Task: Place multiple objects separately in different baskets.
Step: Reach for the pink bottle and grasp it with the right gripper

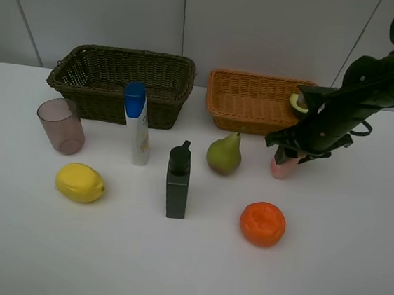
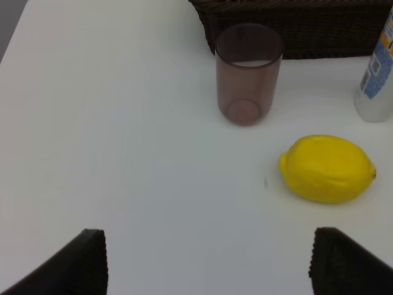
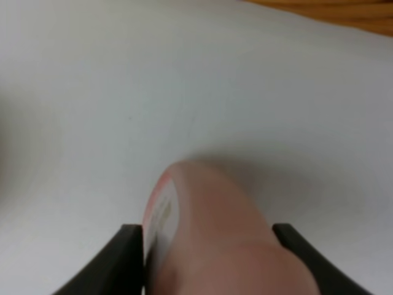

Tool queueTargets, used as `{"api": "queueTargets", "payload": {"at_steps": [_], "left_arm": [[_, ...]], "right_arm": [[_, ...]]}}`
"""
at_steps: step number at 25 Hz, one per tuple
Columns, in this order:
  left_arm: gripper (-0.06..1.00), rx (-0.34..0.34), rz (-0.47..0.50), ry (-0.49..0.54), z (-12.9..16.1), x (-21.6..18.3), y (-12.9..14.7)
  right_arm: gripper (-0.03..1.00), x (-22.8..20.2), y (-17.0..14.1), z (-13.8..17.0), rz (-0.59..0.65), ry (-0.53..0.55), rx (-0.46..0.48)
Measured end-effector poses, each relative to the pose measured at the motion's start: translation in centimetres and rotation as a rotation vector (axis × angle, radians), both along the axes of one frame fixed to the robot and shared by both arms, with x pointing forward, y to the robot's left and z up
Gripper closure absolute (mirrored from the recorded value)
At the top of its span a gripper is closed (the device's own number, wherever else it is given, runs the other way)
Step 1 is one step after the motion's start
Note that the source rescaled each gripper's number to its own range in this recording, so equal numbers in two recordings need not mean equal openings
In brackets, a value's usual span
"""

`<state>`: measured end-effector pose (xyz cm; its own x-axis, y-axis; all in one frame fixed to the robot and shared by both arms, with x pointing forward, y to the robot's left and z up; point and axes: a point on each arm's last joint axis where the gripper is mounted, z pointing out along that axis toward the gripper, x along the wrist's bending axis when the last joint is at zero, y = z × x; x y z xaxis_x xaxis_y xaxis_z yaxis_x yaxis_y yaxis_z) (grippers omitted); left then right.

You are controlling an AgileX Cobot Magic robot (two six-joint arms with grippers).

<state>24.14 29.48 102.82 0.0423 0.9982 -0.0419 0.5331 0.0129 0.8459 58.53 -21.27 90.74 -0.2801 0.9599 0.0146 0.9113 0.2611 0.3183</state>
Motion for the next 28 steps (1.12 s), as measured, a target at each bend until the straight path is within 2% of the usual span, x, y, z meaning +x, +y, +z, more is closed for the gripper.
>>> {"api": "queueTargets", "payload": {"at_steps": [14, 20, 21, 24, 28], "left_arm": [[0.06, 0.000, 0.000, 0.000, 0.0, 0.0, 0.0], [0.06, 0.000, 0.000, 0.000, 0.0, 0.0, 0.0], [0.06, 0.000, 0.000, 0.000, 0.0, 0.0, 0.0], [0.06, 0.000, 0.000, 0.000, 0.0, 0.0, 0.0], [0.06, 0.000, 0.000, 0.000, 0.0, 0.0, 0.0]], "right_arm": [[0.73, -0.1, 0.0, 0.0, 0.001, 0.015, -0.003], [0.78, 0.0, 0.1, 0.7, 0.005, 0.059, -0.010], [0.82, 0.0, 0.1, 0.9, 0.005, 0.064, -0.010], [0.82, -0.2, 0.0, 2.1, 0.006, 0.053, -0.007], [0.82, -0.4, 0.0, 4.6, 0.006, -0.013, 0.011]]}}
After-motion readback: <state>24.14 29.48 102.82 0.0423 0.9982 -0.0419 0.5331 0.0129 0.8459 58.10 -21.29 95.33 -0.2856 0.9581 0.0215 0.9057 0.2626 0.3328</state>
